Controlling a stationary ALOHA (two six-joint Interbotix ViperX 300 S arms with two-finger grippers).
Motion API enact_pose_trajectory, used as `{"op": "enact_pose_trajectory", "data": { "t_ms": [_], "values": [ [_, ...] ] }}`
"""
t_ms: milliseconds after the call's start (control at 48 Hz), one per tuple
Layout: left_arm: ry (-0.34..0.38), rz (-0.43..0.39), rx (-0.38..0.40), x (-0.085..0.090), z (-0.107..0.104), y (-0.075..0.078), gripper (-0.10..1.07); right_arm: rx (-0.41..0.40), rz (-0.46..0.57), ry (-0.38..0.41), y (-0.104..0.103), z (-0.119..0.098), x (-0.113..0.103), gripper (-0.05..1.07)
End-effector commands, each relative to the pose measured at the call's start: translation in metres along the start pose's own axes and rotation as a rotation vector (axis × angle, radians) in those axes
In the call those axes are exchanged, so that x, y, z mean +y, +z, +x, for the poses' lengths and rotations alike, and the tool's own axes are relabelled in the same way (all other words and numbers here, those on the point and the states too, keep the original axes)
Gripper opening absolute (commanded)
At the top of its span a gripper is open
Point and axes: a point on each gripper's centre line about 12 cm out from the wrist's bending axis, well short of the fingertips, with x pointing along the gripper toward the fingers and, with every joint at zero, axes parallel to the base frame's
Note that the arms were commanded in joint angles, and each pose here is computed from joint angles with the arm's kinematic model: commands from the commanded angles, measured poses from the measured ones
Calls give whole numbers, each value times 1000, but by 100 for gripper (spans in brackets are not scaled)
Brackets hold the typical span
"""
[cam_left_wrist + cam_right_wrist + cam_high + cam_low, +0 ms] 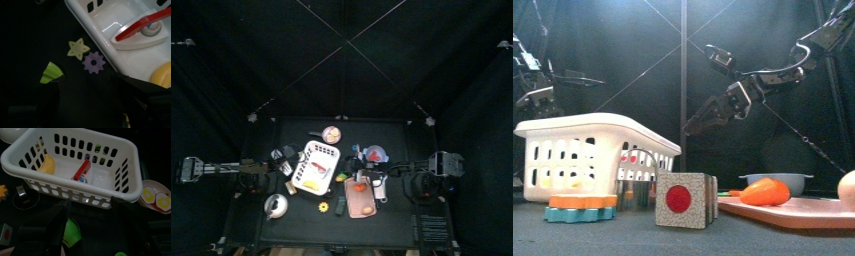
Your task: Grab purple gear
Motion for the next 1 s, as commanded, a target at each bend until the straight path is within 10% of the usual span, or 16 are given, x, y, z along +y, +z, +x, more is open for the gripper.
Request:
{"op": "enact_pose_trajectory", "data": {
  "t_ms": [0, 333, 979],
  "values": [
    [-39, -20, -32, -3, 2, 3, 102, -36, 0, -8, 13, -1, -3, 95],
    [-162, -66, -106, -18, 4, 16, 102, -17, 1, -7, 9, -5, -3, 95],
    [-25, -43, 68, -4, 38, 2, 102, -72, 49, -54, -1, -76, -9, 95]
  ]
}}
